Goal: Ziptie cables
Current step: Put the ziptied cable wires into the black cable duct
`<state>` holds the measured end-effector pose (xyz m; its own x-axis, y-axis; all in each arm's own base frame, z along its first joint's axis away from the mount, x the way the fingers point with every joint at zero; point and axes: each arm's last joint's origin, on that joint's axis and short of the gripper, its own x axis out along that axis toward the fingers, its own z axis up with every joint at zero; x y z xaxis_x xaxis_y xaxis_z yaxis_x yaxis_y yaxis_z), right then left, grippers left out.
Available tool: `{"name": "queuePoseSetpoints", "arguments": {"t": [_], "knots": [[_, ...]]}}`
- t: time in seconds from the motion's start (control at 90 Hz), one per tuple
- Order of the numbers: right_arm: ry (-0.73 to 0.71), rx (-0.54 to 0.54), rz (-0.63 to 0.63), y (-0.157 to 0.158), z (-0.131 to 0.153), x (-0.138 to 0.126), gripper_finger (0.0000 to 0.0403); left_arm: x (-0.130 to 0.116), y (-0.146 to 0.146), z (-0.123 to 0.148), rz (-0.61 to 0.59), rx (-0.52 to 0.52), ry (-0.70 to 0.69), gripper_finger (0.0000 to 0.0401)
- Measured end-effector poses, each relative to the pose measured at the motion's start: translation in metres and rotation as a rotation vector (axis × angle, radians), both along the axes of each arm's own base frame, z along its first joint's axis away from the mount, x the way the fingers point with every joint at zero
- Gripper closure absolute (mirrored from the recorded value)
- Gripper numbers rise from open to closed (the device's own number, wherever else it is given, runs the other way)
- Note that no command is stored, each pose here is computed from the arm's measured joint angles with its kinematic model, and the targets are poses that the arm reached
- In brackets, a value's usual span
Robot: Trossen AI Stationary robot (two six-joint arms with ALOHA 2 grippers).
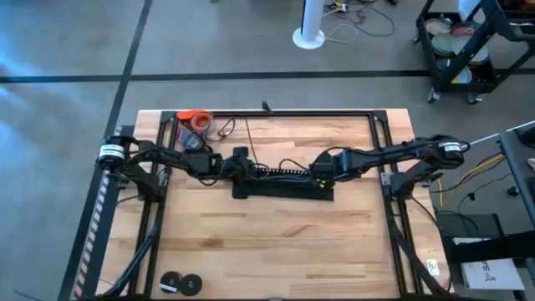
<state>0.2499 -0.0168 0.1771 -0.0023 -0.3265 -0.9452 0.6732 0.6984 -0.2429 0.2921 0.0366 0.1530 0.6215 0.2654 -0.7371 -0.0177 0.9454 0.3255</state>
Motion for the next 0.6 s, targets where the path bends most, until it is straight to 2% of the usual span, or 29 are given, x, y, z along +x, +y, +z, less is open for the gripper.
{"name": "queuePoseSetpoints", "arguments": {"t": [0.2,0.4,0.6], "knots": [[-0.176,-0.008,0.039,-0.001,0.006,0.015,0.0191,0.001,0.0,0.001,0.0,0.002,-0.013,0.0321],[-0.197,-0.014,0.064,-0.001,0.01,0.015,0.0196,-0.005,-0.001,0.01,-0.003,0.001,-0.025,0.0314],[-0.14,-0.008,0.082,-0.001,0.011,0.009,0.0203,-0.018,-0.002,0.044,0.003,-0.008,-0.15,0.0301]]}}
